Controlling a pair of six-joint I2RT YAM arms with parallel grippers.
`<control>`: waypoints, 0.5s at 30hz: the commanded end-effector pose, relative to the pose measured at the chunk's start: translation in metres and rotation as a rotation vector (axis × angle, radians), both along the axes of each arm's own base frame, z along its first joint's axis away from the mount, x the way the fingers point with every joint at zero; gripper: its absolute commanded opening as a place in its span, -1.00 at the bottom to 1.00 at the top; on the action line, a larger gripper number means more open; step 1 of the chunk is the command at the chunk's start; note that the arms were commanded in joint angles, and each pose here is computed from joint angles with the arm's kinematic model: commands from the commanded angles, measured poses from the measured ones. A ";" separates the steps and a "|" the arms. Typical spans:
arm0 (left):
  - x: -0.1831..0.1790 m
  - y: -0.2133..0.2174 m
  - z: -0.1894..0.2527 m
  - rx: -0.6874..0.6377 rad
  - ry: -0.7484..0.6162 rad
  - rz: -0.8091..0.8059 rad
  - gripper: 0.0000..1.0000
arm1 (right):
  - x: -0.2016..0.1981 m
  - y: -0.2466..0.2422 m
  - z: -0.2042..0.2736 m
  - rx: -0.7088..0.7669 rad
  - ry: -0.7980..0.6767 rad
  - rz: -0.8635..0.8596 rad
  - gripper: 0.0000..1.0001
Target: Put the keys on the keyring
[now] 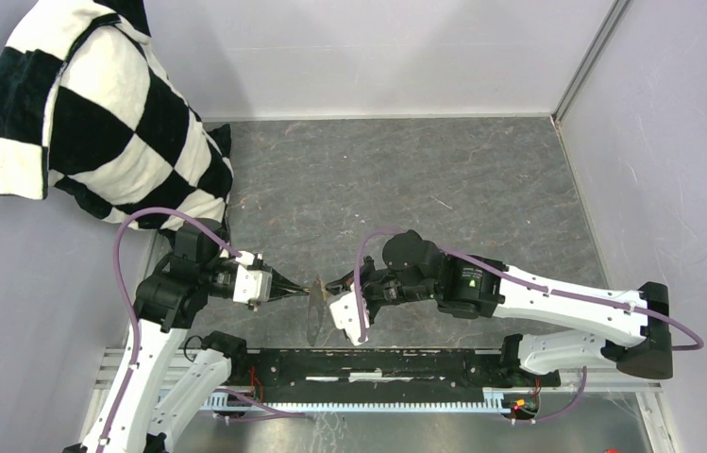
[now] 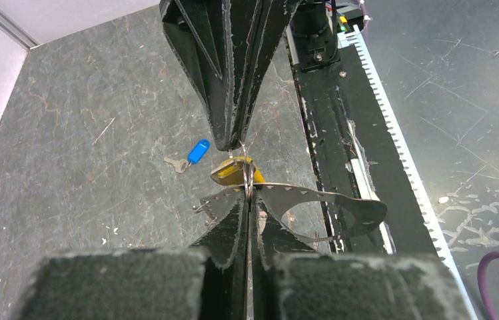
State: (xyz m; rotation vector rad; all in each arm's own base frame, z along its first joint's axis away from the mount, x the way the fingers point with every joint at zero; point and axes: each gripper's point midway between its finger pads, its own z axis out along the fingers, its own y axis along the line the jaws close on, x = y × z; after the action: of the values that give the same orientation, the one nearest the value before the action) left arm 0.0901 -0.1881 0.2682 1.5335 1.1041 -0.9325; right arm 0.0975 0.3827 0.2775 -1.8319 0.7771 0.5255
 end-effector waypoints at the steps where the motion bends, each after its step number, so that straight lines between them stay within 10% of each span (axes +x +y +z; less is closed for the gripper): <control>1: -0.005 -0.002 0.017 -0.043 -0.054 -0.037 -0.96 | 0.008 0.006 0.028 0.049 -0.063 -0.023 -1.00; 15: -0.001 -0.001 0.015 -0.026 -0.053 -0.015 -0.96 | 0.002 0.011 0.037 0.058 -0.066 0.002 -1.00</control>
State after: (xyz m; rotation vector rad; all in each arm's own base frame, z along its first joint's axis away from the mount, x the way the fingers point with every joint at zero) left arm 0.0898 -0.1879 0.2685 1.5339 1.1023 -0.9286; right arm 0.1031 0.3896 0.2924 -1.8188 0.7621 0.4821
